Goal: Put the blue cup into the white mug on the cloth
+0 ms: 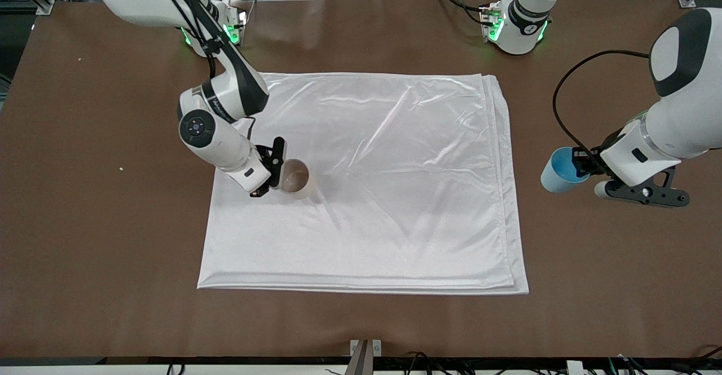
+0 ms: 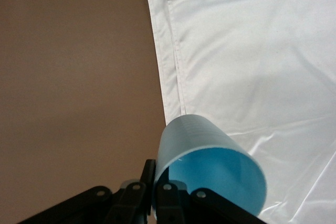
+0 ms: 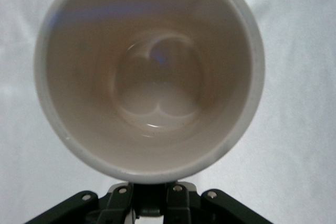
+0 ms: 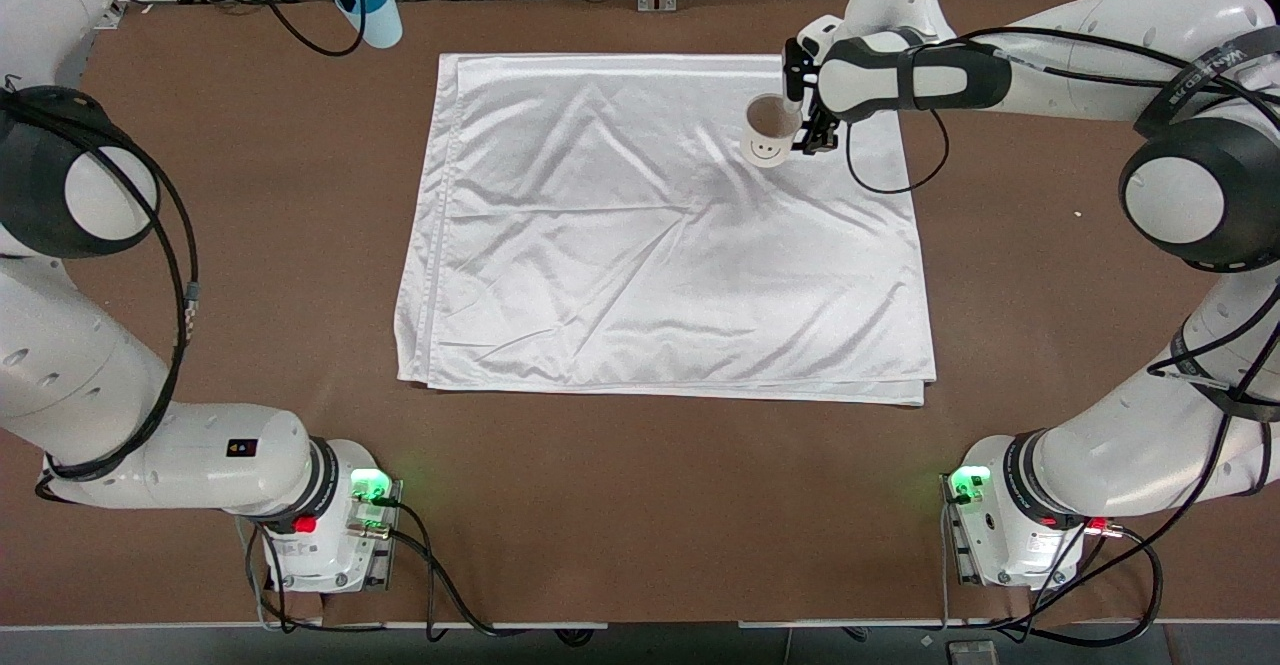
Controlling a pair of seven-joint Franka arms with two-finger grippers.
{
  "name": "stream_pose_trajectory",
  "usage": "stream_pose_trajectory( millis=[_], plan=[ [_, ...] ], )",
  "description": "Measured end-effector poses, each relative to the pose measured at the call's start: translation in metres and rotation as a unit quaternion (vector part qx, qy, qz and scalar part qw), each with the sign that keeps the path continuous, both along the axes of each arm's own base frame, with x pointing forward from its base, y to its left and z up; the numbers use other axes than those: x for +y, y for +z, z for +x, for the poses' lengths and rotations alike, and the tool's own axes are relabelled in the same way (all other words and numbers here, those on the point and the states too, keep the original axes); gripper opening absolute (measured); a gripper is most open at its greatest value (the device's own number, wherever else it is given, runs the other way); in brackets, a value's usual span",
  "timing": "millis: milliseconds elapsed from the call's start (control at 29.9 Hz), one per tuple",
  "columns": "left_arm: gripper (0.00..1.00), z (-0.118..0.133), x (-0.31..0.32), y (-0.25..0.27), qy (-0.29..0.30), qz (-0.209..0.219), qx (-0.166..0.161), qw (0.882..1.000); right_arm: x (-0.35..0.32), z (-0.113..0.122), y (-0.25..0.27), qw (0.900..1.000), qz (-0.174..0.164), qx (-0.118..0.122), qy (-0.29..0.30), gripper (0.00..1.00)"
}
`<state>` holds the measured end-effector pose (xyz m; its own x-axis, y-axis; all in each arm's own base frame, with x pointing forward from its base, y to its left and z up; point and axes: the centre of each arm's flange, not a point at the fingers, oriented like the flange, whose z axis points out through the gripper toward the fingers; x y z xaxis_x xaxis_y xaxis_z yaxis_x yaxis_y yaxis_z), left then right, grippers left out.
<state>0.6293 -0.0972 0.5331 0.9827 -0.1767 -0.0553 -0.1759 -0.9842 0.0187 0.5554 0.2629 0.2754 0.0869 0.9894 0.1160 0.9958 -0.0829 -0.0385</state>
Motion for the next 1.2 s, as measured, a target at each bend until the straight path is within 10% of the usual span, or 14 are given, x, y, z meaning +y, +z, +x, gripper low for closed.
stream_pose_trajectory(
  millis=[1202],
  plan=[
    [0.05,0.0,0.0,0.0,0.0,0.0,0.0,1.0,0.117,-0.067,-0.044,0.999,-0.017,-0.018,-0.037,0.19]
  ],
)
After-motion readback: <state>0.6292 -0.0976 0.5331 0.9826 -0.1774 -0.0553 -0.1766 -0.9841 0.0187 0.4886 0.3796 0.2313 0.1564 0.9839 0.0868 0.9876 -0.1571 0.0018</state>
